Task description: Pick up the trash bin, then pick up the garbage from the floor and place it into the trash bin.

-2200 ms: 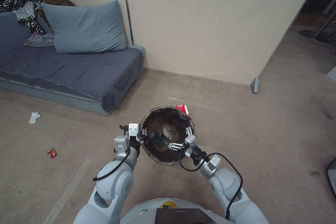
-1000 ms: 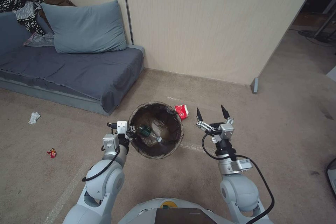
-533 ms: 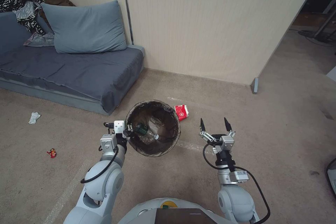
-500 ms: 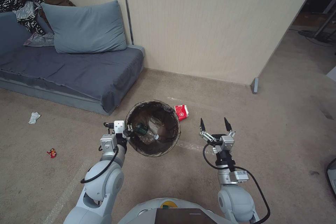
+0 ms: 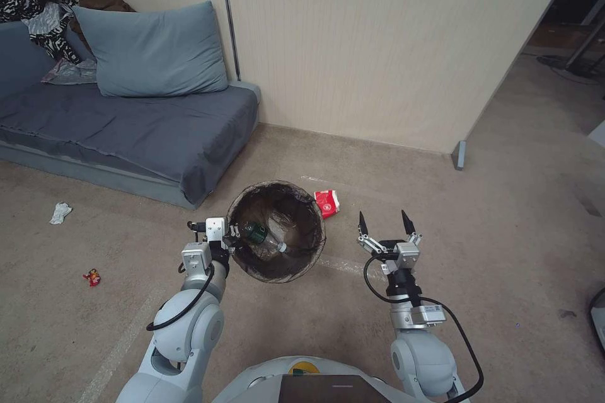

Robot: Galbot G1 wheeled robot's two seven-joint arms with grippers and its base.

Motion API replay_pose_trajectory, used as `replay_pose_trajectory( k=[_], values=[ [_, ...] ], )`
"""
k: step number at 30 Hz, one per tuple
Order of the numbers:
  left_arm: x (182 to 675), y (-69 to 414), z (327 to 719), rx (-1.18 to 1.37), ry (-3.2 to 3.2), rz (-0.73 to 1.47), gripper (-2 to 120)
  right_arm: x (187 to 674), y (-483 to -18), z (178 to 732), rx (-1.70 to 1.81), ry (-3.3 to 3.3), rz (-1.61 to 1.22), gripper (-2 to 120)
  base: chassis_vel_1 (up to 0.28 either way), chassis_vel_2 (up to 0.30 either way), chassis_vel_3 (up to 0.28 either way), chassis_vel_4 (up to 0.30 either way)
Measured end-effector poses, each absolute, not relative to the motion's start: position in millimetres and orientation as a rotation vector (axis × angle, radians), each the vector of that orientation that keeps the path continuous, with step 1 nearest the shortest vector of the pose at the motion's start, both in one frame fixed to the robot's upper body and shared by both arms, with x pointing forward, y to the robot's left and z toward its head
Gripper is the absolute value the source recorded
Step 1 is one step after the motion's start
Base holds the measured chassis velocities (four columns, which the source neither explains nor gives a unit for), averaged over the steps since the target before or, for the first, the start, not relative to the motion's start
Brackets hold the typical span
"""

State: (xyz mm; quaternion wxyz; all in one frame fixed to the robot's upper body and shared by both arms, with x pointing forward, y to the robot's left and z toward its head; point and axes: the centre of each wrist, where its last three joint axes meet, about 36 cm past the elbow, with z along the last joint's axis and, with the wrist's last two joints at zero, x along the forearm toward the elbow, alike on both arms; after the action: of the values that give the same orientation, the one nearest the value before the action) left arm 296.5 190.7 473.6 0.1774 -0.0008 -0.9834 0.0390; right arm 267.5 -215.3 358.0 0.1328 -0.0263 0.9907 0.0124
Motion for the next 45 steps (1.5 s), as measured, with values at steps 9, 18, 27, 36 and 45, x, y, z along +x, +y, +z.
replay_pose_trajectory(
  k=[9, 18, 27, 36, 45],
  values=[
    [298, 192, 470, 0.012, -2.778, 0.102, 0, 269, -214, 358, -0.09, 2.875, 0.045, 100, -0.167, 0.179, 0.179, -0.196],
    [299, 192, 469, 0.018, -2.778, 0.101, 0, 270, -214, 356, -0.111, 2.873, 0.043, 100, -0.159, 0.164, 0.174, -0.169],
    [300, 192, 468, 0.018, -2.779, 0.101, 0, 276, -214, 351, -0.138, 2.831, 0.009, 100, -0.071, 0.058, 0.058, -0.063],
    [299, 194, 473, 0.021, -2.789, 0.096, 0, 315, -225, 357, -0.184, 2.885, -0.086, 100, 0.0, 0.0, 0.0, 0.0],
    [299, 197, 476, 0.038, -2.798, 0.091, 0, 354, -231, 349, -0.248, 3.149, -0.011, 100, 0.0, 0.0, 0.0, 0.0]
  ],
)
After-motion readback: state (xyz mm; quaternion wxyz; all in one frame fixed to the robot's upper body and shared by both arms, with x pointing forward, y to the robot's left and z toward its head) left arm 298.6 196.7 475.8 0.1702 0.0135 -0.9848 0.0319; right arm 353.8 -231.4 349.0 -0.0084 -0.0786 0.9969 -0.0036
